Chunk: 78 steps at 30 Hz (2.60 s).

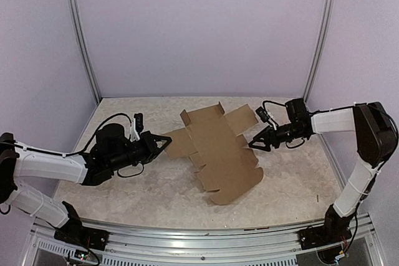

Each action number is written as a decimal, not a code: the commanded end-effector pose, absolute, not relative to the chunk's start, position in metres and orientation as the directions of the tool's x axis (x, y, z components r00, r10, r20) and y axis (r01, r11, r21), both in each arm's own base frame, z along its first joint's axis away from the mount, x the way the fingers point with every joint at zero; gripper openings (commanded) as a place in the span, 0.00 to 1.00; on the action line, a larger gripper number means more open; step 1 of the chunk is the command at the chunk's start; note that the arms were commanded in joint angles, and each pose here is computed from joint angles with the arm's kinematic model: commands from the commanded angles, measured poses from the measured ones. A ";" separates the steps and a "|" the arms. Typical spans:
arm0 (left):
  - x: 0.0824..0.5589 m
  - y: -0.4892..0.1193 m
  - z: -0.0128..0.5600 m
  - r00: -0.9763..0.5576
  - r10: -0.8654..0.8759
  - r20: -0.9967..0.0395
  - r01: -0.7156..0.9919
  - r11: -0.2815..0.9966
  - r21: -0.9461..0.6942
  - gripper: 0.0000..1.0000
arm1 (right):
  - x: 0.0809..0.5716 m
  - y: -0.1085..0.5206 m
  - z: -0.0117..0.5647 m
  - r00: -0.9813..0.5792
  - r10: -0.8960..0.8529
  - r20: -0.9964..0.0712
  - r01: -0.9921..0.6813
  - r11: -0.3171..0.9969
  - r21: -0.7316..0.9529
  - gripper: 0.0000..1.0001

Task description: Fold the paper box

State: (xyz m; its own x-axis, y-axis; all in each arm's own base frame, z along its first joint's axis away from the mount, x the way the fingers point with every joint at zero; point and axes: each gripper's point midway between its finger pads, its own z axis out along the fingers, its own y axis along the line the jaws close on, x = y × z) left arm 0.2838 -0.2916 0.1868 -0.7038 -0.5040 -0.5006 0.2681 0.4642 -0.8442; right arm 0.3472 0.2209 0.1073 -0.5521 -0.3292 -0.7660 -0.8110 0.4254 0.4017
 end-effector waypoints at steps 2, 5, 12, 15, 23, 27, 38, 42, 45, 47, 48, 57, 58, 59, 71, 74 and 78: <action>0.281 -0.292 0.193 -0.692 -0.485 -0.535 0.327 0.451 -0.831 0.00 | 0.358 0.239 0.110 -0.543 -0.298 -0.785 -0.828 0.342 0.444 0.77; 0.280 -0.293 0.193 -0.693 -0.480 -0.538 0.335 0.446 -0.830 0.00 | 0.361 0.243 0.102 -0.559 -0.307 -0.771 -0.821 0.338 0.460 0.78; 0.279 -0.295 0.191 -0.694 -0.463 -0.551 0.356 0.444 -0.822 0.00 | 0.354 0.251 0.095 -0.581 -0.307 -0.754 -0.812 0.288 0.508 0.78; 0.280 -0.295 0.188 -0.697 -0.466 -0.545 0.348 0.446 -0.825 0.00 | 0.350 0.256 0.095 -0.592 -0.304 -0.746 -0.805 0.260 0.533 0.73; 0.288 -0.289 0.171 -0.709 -0.494 -0.503 0.244 0.498 -0.832 0.00 | 0.352 0.259 0.096 -0.593 -0.336 -0.731 -0.799 0.358 0.484 0.29; 0.290 -0.291 0.163 -0.728 -0.492 -0.478 0.209 0.505 -0.838 0.00 | 0.359 0.258 0.097 -0.579 -0.357 -0.733 -0.797 0.436 0.418 0.18; 0.289 -0.297 0.141 -0.767 -0.502 -0.399 0.111 0.508 -0.854 0.00 | 0.364 0.269 0.087 -0.600 -0.403 -0.692 -0.776 0.503 0.380 0.10; 0.287 -0.304 0.126 -0.807 -0.463 -0.366 0.077 0.533 -0.843 0.05 | 0.367 0.268 0.077 -0.594 -0.440 -0.674 -0.778 0.527 0.341 0.01; 0.284 -0.302 0.114 -0.822 -0.449 -0.351 0.049 0.558 -0.828 0.14 | 0.370 0.265 0.070 -0.600 -0.460 -0.654 -0.773 0.542 0.328 0.00; 0.282 -0.296 0.109 -0.825 -0.438 -0.357 0.032 0.594 -0.804 0.24 | 0.369 0.264 0.067 -0.603 -0.475 -0.642 -0.774 0.543 0.326 0.00; 0.282 -0.292 0.107 -0.827 -0.429 -0.364 0.024 0.619 -0.785 0.29 | 0.369 0.264 0.065 -0.601 -0.481 -0.638 -0.776 0.541 0.324 0.00; 0.283 -0.250 0.141 -0.750 -0.292 -0.594 0.111 0.830 -0.547 0.42 | 0.371 0.261 0.060 -0.592 -0.514 -0.621 -0.785 0.543 0.298 0.00; 0.283 -0.256 0.153 -0.736 -0.250 -0.629 0.179 0.825 -0.537 0.42 | 0.372 0.261 0.061 -0.589 -0.519 -0.619 -0.787 0.541 0.296 0.00; 0.284 -0.265 0.167 -0.719 -0.219 -0.659 0.247 0.806 -0.538 0.41 | 0.371 0.261 0.062 -0.586 -0.525 -0.617 -0.791 0.537 0.294 0.00; 0.318 -0.413 0.168 -0.781 0.224 -0.583 0.571 0.633 -0.522 0.21 | 0.366 0.267 0.057 -0.570 -0.586 -0.576 -0.810 0.517 0.275 0.00; 0.319 -0.429 0.122 -0.831 0.292 -0.473 0.535 0.655 -0.534 0.15 | 0.366 0.265 0.057 -0.568 -0.594 -0.570 -0.811 0.522 0.265 0.00; 0.312 -0.437 0.085 -0.859 0.324 -0.395 0.505 0.655 -0.562 0.08 | 0.364 0.264 0.052 -0.570 -0.601 -0.560 -0.811 0.520 0.267 0.00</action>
State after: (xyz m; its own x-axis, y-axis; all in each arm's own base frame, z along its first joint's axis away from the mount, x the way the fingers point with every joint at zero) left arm 0.3431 -0.4404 0.1331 -0.8059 0.2102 -0.5534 0.5397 0.6451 -0.5409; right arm 0.3668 0.2637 0.0616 -0.5766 -0.5697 -0.5856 -0.8028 0.5284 0.2764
